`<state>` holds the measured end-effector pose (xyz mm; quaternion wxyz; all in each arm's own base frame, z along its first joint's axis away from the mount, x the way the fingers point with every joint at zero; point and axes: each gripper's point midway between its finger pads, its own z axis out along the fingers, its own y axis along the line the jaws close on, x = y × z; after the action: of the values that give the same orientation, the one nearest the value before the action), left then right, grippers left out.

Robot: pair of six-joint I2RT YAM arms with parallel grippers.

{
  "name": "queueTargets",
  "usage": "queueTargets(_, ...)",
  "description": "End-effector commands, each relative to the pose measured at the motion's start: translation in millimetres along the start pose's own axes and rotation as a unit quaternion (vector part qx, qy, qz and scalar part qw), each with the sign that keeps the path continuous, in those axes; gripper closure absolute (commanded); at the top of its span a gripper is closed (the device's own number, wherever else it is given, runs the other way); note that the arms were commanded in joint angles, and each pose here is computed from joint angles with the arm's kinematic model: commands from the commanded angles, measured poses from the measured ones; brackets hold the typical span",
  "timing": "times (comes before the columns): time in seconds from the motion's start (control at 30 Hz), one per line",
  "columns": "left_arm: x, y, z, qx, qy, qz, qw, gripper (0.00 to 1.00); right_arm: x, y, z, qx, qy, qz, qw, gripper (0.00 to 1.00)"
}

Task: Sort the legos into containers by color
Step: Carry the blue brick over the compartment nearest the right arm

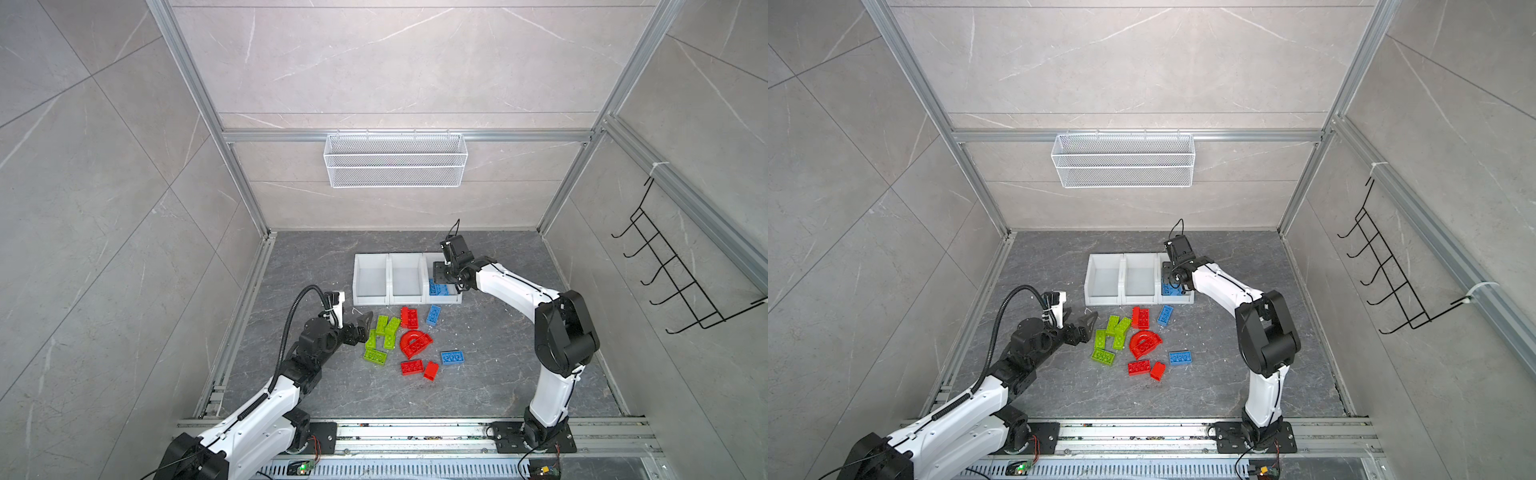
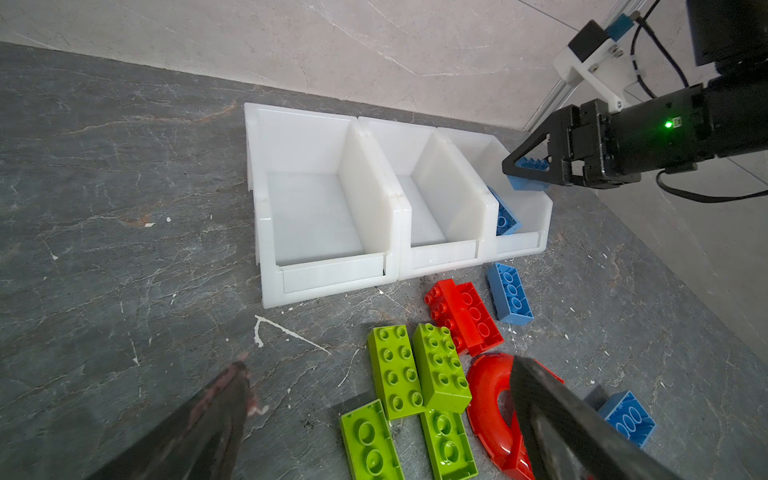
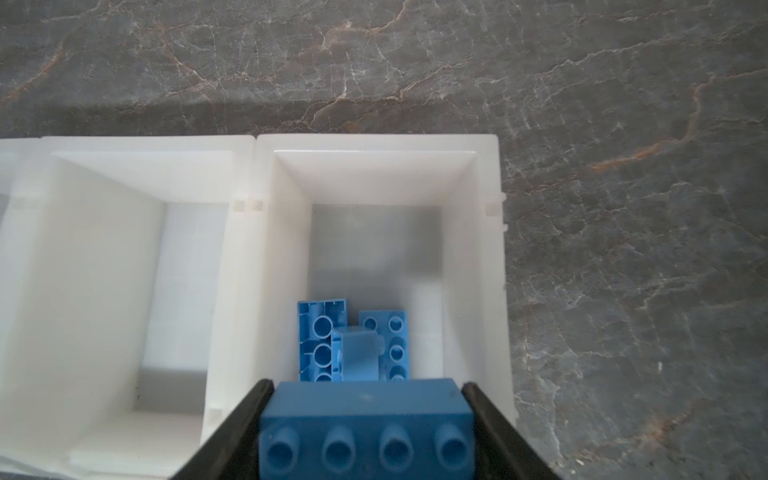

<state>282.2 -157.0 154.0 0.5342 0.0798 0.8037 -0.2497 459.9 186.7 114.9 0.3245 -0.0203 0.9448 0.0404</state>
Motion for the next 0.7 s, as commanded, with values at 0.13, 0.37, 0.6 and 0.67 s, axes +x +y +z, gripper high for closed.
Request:
queueTargets(0.13, -15.3, -3.8, -1.0, 0.003, -0.023, 0.014, 1.0, 0.0, -6.8, 3.6, 25.1, 0.003, 0.007, -0.011, 1.0, 0.44)
queueTargets(0.37, -15.5, -3.5, -1.0, 0.002, -0.024, 0.013, 1.0, 0.0, -6.5, 1.7, 29.6, 0.005, 0.009, -0.01, 1.0, 0.4)
queueTargets(0.6, -15.4, -0.8, -1.1, -0.005, -0.024, 0.015, 1.0, 0.0, -10.6, 4.1, 21.5, -0.004, 0.007, -0.002, 1.0, 0.33)
queueTargets(0.67, -15.8, -1.1, -1.1, -0.005, -0.025, 0.015, 1.0, 0.0, -12.8, 4.8, 15.4, -0.008, 0.005, 0.001, 1.0, 0.3)
